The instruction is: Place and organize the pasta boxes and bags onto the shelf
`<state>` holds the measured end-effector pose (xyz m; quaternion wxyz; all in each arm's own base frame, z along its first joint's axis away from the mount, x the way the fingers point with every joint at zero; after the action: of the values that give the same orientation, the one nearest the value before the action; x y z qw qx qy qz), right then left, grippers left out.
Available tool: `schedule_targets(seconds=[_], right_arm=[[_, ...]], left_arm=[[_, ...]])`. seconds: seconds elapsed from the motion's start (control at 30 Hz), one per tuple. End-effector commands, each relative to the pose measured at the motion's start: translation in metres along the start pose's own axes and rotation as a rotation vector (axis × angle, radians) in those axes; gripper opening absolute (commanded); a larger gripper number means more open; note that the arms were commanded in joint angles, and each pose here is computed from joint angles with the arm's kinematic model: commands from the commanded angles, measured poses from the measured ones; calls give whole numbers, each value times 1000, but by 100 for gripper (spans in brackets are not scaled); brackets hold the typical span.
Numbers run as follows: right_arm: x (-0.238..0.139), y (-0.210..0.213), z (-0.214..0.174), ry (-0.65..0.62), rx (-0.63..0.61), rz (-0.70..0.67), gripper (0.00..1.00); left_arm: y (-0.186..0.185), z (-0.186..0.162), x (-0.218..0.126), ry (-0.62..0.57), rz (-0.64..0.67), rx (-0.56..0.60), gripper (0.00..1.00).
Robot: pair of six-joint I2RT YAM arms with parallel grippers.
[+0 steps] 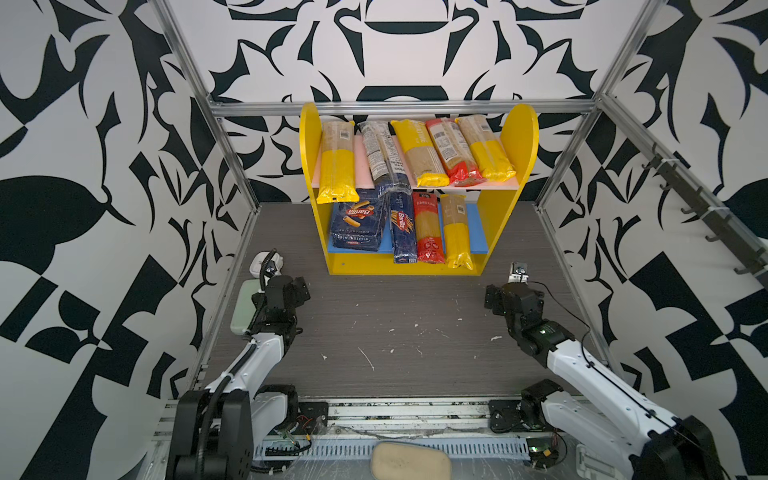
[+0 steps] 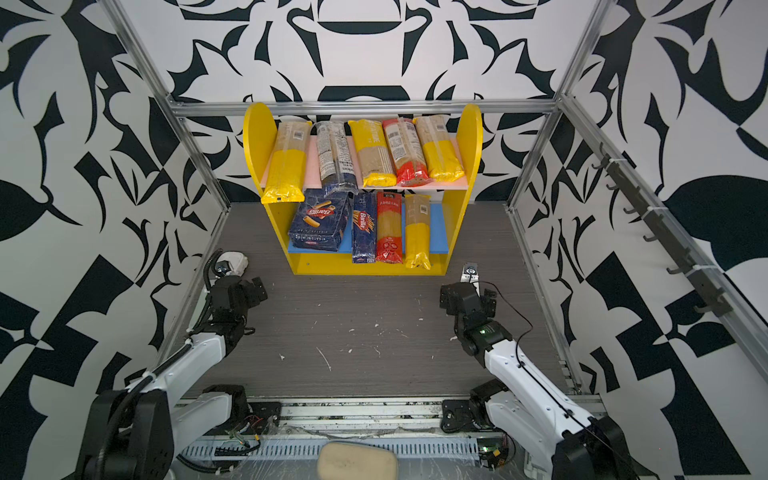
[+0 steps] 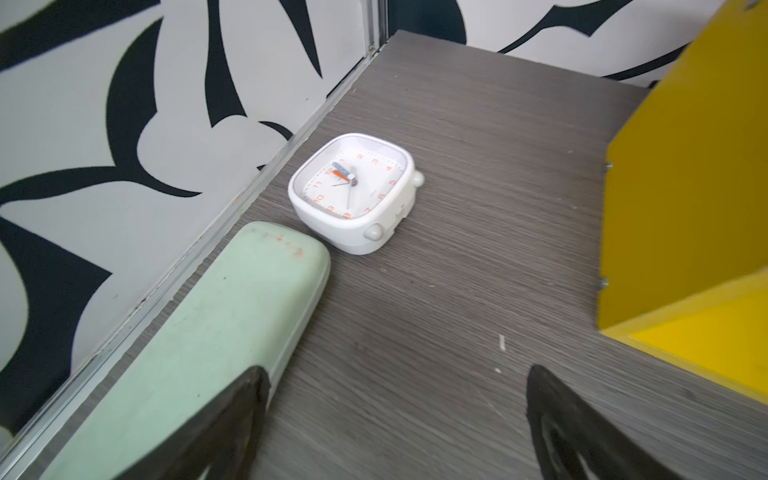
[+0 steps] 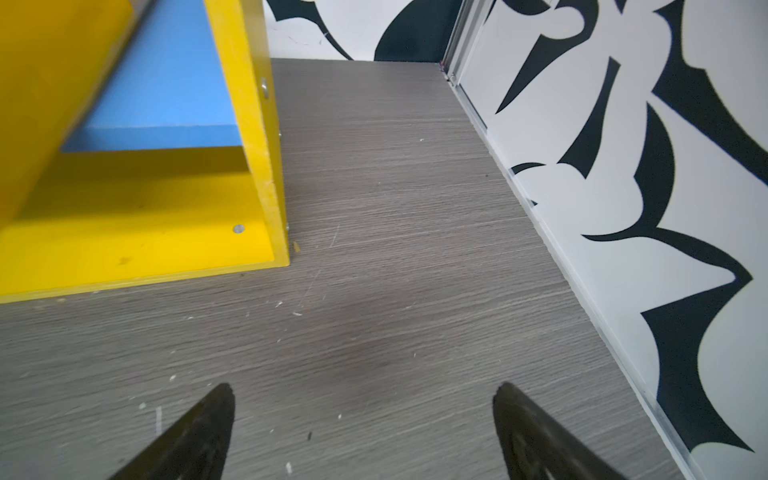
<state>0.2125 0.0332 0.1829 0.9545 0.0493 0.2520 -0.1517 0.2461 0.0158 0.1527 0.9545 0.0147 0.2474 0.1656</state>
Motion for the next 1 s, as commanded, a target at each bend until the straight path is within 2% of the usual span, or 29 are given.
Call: schedule_targets(seconds=[0.0,0.1,0.43,0.63,0.83,0.97], right_arm=[[13,-4,27,-178,67,-23,99],[31,-11,22,-152,103,-32,99],[74,-10,6,-195,68,-44,99],[91,-11,-8,-214,72,-8,100],[103,-3,-18,-162,18,107,100],[106,2,-16,-138,-19,147,100]], left_arm=[[1,13,7,-200,-27,-27,99],[2,9,12,-244,-42,-29,100],[-2,-8,32,-328,-95,-21,99],[-12,-6,48,-252,-161,38,99],[-14,1,61,-165,-170,41,99],[-13,1,61,-168,-189,40,99]])
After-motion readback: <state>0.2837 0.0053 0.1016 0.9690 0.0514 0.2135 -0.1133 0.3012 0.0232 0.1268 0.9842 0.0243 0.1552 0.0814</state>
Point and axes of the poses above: each gripper's point midway between its finger pads, its own x axis out along the fingers, its own y axis along the line the jaws close on, z = x × y, the point moved 10 cm from there along -x, back along the fingers, and after that the axes turned 8 degrees about x, right-handed, at the moved point
